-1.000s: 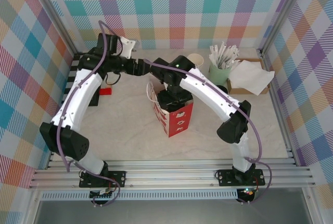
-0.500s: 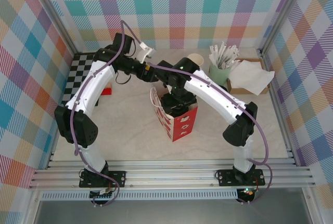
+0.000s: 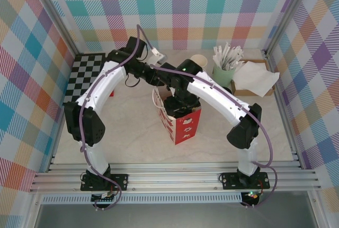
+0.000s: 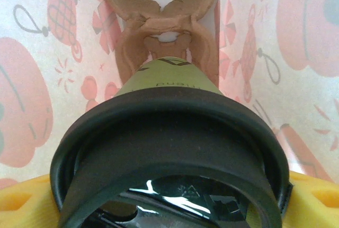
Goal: Pack the takeout coffee
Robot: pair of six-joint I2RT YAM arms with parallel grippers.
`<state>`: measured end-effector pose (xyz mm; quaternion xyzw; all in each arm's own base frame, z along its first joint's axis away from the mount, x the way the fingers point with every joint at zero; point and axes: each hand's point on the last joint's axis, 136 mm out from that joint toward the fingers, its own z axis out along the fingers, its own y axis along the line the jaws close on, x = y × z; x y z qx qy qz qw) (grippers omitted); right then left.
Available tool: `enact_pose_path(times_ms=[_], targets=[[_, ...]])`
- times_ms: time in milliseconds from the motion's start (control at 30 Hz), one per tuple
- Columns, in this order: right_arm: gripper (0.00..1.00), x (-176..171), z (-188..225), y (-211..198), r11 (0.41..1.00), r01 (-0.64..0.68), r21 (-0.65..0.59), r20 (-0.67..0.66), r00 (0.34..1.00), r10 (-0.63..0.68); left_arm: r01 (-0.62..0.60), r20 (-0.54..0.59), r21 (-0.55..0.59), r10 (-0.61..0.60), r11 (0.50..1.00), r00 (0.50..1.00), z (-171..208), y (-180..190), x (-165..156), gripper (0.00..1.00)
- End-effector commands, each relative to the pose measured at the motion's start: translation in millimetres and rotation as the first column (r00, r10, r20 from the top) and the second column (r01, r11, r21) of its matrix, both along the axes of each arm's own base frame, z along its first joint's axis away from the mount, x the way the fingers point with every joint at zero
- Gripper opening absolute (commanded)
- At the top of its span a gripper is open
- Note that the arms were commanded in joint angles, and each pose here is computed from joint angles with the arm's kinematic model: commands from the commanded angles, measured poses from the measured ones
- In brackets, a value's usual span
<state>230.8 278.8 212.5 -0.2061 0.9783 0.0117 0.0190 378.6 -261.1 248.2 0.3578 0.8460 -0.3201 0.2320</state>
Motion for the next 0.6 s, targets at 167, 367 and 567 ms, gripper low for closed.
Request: enact_pose_path(times_ms=[167,367,567], targets=[[0.49,-10,5,-8,1.0,0.012,-0.002,-0.058,0.998,-0.012,-0.048,0.065,-0.022,0.049,0.999,0.997,23,1,4,0.22],[0.49,-1,2,-5,0.998,0.065,0.0,-0.079,0.995,-0.065,-0.136,0.026,-0.024,0.137,0.99,0.99,19,8,0,0.16],[0.49,0,0,0,0.998,0.066,-0.01,-0.104,0.992,-0.066,-0.244,-0.02,-0.037,0.243,0.969,0.97,18,13,1,0.14]])
